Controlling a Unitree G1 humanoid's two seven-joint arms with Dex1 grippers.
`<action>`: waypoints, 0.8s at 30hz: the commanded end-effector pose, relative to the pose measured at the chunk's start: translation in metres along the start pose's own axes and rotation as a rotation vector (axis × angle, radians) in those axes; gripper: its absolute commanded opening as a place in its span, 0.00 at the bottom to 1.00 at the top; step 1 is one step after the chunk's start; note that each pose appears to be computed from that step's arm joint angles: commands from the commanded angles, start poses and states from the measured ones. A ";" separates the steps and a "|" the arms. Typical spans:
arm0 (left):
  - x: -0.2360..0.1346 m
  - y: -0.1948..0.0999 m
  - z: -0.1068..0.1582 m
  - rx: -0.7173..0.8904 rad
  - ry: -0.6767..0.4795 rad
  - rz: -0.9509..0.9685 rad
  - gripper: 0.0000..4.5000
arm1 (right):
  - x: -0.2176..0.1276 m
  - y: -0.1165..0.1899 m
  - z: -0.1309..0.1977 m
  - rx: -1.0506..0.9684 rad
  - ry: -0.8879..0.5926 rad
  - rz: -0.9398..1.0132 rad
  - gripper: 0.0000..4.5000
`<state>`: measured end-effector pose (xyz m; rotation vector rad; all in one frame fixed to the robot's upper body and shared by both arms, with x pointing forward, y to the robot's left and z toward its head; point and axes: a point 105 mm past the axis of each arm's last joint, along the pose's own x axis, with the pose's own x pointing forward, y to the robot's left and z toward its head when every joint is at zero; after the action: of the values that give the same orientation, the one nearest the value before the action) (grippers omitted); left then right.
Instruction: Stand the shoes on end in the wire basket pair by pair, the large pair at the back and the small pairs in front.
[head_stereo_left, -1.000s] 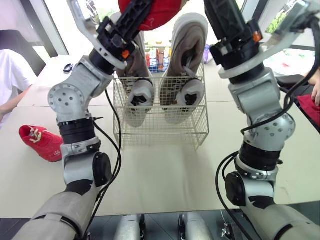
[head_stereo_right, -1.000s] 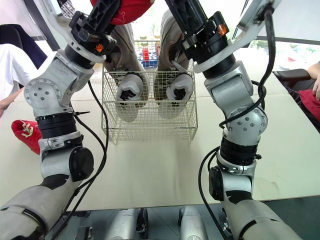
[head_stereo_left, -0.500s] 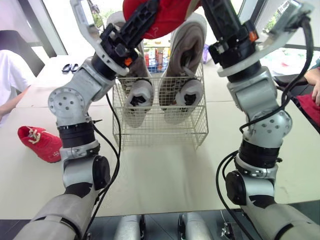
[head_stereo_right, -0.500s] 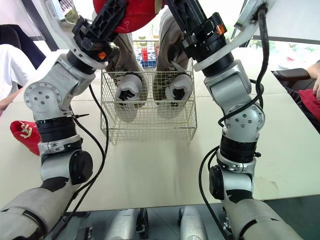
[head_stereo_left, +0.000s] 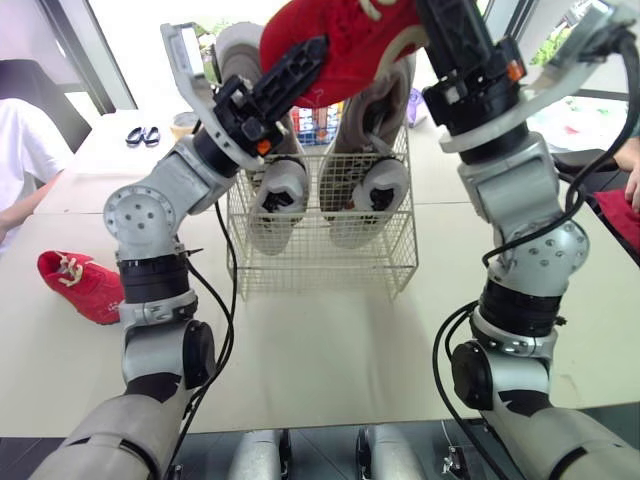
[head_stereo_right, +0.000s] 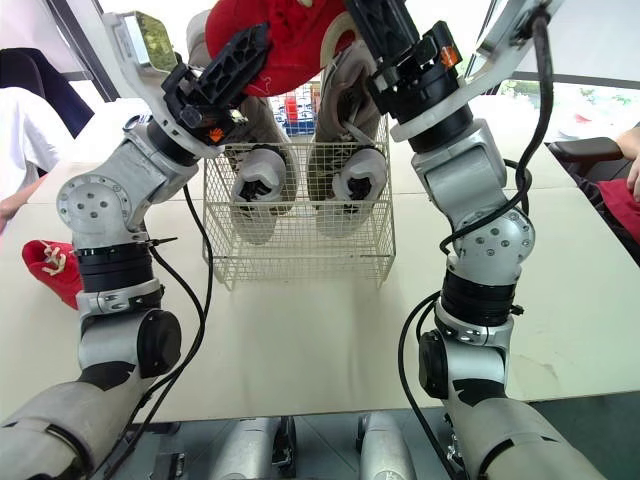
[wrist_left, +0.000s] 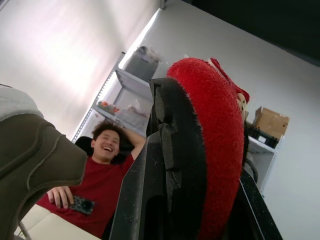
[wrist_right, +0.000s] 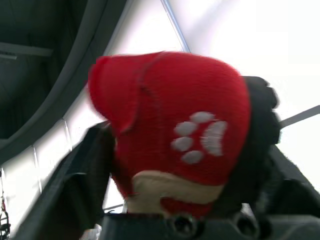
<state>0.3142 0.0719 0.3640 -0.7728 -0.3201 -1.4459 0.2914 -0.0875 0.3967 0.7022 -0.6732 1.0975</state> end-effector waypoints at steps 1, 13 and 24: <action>0.002 -0.003 0.004 0.050 0.006 0.009 0.05 | 0.006 0.023 0.005 -0.022 -0.006 0.092 0.39; -0.013 -0.001 0.009 0.159 0.042 0.110 0.98 | 0.007 0.025 0.015 -0.076 0.015 0.119 0.20; -0.053 -0.024 0.014 0.556 0.387 0.367 0.98 | -0.032 0.006 0.070 -0.439 0.372 0.153 0.20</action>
<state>0.2950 0.1279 0.3492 -0.1420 -0.2493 -1.0497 0.2709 -0.1553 0.4173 0.1499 -0.6190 1.1073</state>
